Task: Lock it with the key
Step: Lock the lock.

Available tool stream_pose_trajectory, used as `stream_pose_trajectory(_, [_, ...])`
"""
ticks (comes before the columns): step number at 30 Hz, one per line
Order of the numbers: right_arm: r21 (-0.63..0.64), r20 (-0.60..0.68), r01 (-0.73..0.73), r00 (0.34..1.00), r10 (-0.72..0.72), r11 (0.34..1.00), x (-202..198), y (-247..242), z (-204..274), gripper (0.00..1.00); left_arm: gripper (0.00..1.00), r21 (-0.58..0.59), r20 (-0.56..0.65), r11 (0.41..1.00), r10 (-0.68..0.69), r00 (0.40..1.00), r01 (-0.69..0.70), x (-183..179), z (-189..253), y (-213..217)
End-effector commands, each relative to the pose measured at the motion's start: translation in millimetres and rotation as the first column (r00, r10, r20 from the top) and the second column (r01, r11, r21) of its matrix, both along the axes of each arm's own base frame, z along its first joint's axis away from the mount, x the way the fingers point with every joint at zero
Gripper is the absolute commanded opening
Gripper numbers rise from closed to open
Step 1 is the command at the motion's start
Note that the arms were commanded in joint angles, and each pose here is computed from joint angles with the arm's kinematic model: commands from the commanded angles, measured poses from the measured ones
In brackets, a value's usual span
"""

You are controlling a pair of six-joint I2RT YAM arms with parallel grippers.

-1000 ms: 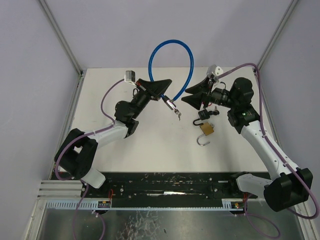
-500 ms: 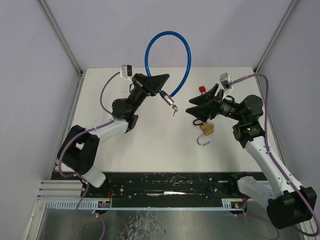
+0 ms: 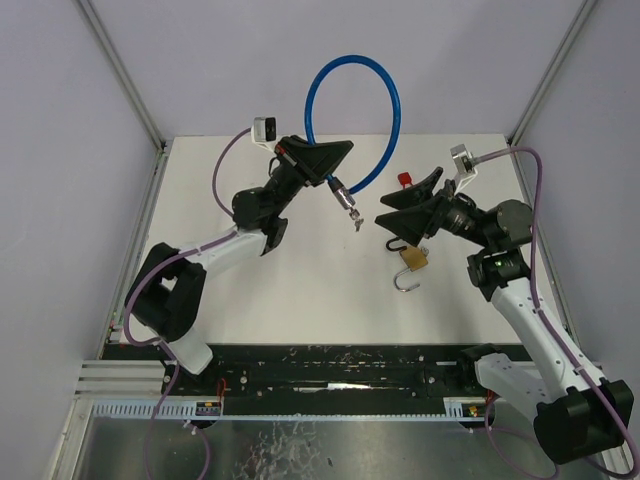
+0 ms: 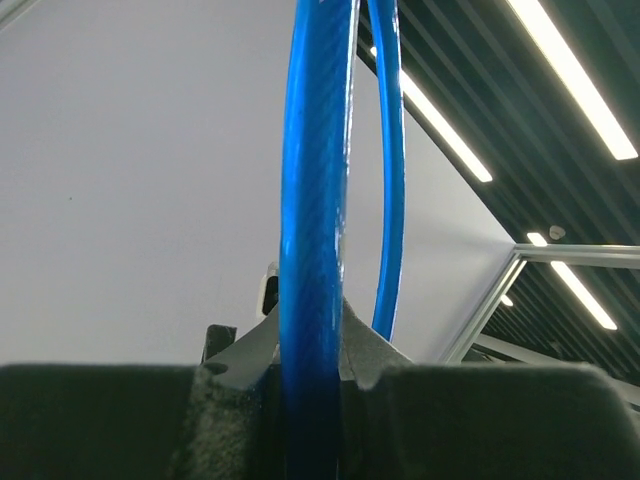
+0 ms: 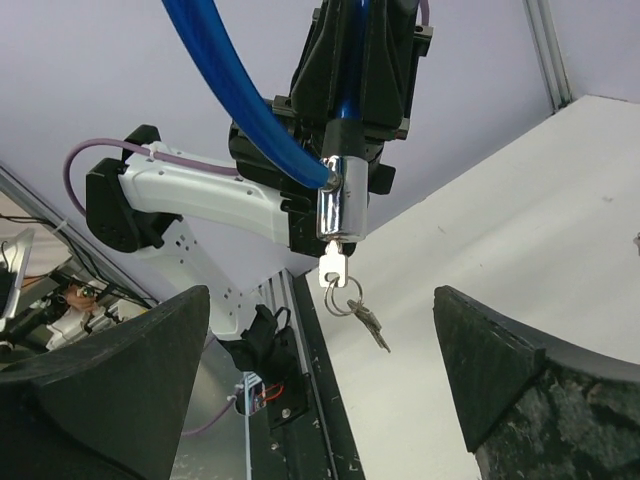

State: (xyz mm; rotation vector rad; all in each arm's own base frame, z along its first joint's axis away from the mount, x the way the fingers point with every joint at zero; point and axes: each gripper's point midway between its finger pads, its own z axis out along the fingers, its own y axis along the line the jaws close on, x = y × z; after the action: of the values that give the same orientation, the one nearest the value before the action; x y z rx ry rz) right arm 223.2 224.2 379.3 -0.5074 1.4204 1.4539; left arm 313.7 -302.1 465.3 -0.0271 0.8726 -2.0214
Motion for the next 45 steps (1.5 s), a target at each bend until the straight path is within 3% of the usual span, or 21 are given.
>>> stream_pose_trajectory(1, [0.061, 0.007, 0.024, 1.000, -0.025, 0.998, -1, -4, 15, 0.99, 0.00, -0.074, 0.109, 0.997, -0.007, 0.994, 0.016, -21, 28, 6])
stream_pose_trajectory(16, [0.055, -0.117, -0.007, 0.993, 0.013, 0.998, 8, 7, -3, 0.82, 0.00, -0.137, 0.014, 0.990, -0.006, 1.000, 0.008, -16, 22, 4])
stream_pose_trajectory(28, [0.028, -0.036, -0.118, 0.992, 0.119, 0.993, -6, 37, 2, 0.66, 0.00, -0.135, 0.015, 0.991, 0.014, 1.000, -0.011, -20, 20, 5])
stream_pose_trajectory(45, [-0.013, 0.011, -0.149, 0.989, 0.149, 0.989, -7, 44, 5, 0.45, 0.00, -0.138, -0.005, 0.990, 0.027, 1.000, -0.027, -14, 15, 8])
